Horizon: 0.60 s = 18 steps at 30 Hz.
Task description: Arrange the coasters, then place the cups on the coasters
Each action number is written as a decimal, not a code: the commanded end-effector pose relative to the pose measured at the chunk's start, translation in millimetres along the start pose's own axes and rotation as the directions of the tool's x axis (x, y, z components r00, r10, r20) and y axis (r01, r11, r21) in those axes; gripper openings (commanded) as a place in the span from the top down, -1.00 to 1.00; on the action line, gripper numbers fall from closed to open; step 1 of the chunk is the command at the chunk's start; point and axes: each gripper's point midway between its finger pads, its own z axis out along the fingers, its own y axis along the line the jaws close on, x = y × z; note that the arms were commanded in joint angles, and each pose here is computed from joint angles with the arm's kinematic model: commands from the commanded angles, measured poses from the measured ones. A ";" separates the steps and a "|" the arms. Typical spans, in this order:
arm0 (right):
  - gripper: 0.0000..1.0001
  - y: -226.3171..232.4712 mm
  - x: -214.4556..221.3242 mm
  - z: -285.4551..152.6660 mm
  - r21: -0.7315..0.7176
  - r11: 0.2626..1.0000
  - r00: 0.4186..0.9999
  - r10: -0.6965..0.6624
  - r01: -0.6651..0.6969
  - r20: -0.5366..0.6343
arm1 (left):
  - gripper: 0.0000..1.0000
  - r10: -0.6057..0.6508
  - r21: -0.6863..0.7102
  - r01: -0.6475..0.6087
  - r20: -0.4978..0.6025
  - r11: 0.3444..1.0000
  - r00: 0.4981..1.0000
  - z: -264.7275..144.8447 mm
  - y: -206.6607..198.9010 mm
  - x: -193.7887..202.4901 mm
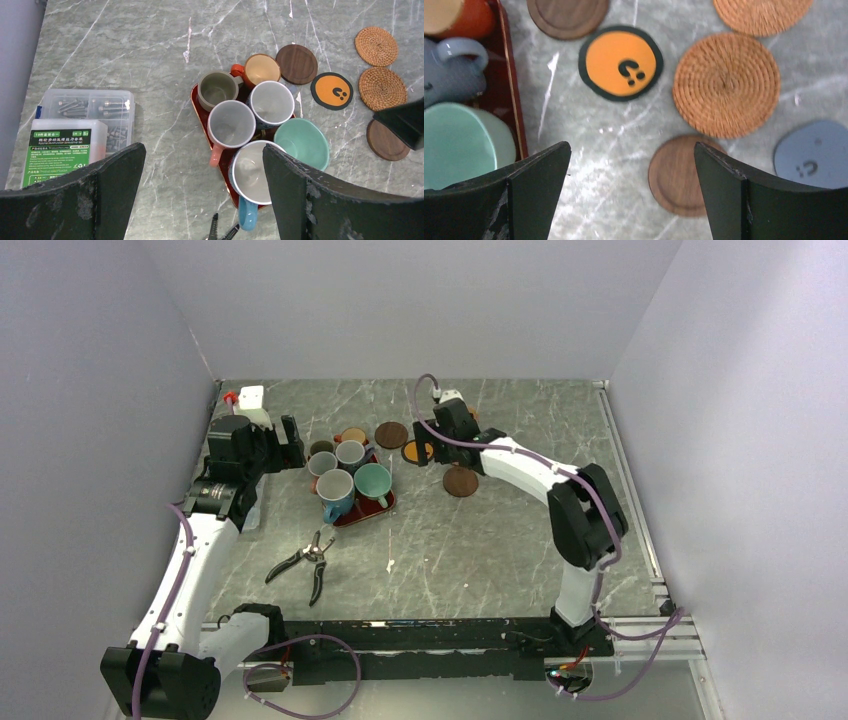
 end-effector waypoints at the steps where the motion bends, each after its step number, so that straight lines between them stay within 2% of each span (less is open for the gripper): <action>1: -0.99 19.4 -33.9 20.0 -0.057 0.996 0.996 -0.071 0.074 0.058 | -0.87 -0.012 0.034 0.011 0.025 0.999 1.000 2.3 -7.7 -8.7; 8: -0.99 27.6 -45.5 63.9 -0.058 0.988 0.989 -0.141 0.143 0.044 | -0.87 -0.010 0.046 0.009 0.013 0.999 1.000 5.0 -10.0 -6.4; 18: -0.99 26.9 -45.8 103.7 -0.070 0.980 0.982 -0.187 0.188 0.018 | -0.87 -0.012 0.075 0.012 -0.002 0.997 1.000 5.8 -15.6 -5.3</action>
